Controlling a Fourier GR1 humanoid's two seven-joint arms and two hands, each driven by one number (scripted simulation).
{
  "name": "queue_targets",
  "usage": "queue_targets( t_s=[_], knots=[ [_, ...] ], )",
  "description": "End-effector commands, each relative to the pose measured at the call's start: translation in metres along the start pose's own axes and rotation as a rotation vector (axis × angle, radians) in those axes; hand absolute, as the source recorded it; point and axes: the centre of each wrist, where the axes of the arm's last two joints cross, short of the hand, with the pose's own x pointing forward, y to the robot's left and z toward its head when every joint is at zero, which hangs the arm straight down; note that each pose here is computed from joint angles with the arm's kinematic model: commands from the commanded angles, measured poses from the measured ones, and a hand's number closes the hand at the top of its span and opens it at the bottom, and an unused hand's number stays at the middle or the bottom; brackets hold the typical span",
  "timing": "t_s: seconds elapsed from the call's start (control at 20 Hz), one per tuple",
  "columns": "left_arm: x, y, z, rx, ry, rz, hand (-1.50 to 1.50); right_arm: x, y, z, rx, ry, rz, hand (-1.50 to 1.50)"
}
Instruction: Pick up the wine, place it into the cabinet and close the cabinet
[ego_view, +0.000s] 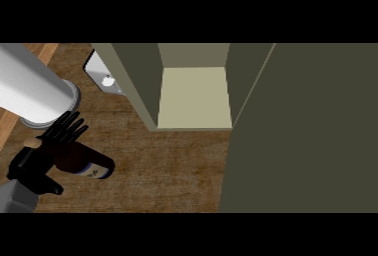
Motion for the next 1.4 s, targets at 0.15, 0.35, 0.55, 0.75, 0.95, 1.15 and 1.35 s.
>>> queue_targets(
  t_s=[0.15, 0.35, 0.55, 0.75, 0.95, 1.15, 1.35],
  knots=[
    [-0.017, -0.003, -0.012, -0.027, -0.031, 0.009, -1.5, 0.029, -0.009, 0.027, 0.013, -0.076, 0.011, -1.5],
    [-0.023, 0.002, -0.011, -0.028, -0.011, 0.038, -1.5, 0.013, -0.003, 0.028, 0.014, -0.053, -0.007, -1.5],
    [-0.039, -0.019, -0.013, -0.067, -0.024, 0.033, -1.5, 0.019, -0.003, 0.027, -0.007, -0.069, 0.005, -1.5],
    [-0.045, -0.01, -0.013, -0.042, -0.024, 0.041, -1.5, 0.014, -0.007, 0.028, -0.009, -0.083, -0.005, -1.5],
    [-0.04, -0.005, -0.011, -0.058, -0.029, 0.102, -1.5, 0.022, 0.0, 0.038, 0.007, -0.074, -0.014, -1.5],
    [-0.051, -0.01, -0.011, -0.136, -0.001, 0.168, 1.5, 0.013, 0.0, 0.017, -0.007, -0.074, -0.017, -1.5],
    [-0.048, -0.02, -0.017, -0.205, -0.042, 0.104, 1.5, 0.0, -0.007, 0.011, -0.007, -0.06, -0.016, -1.5]
  ],
)
